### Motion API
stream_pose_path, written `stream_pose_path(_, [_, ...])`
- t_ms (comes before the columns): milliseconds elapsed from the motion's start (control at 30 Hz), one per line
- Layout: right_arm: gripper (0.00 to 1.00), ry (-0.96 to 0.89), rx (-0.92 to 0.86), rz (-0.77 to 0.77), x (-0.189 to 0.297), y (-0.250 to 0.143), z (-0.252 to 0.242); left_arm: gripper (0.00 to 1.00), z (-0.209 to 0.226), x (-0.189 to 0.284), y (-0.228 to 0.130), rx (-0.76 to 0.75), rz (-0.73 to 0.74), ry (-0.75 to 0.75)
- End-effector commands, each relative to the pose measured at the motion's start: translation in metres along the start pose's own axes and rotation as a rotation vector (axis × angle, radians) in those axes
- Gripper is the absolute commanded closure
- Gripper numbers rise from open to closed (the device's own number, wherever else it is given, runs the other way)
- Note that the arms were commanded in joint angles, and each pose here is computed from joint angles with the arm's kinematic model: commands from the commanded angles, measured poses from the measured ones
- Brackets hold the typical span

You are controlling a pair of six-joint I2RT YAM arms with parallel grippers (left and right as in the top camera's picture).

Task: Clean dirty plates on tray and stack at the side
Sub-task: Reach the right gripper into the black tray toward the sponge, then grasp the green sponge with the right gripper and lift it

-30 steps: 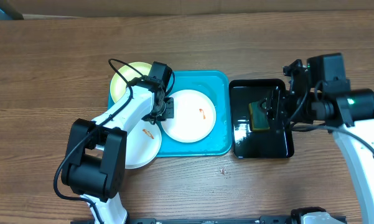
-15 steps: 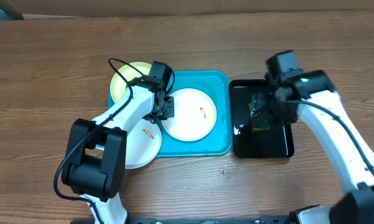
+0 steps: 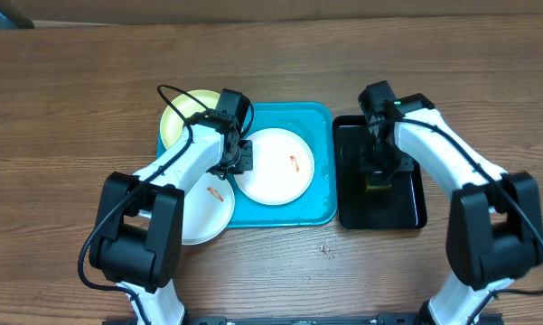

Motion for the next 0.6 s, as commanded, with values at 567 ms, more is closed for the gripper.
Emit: stream_pose_path(567, [0.86,0.042,-0.005,0.024,-0.02,0.018,0.011,0.84,0.001,-0.004,-0.004,0.005,0.015,0.016])
Point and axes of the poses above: each gripper's point midway between its finger pads, its own x axis back along the fingers, its own z axis along the line the jaws close on, y = z × x, the point moved 7 cm from there along x, back along the fingers, and after that the axes turned 5 degrees about -x, right-handed, at the moved point
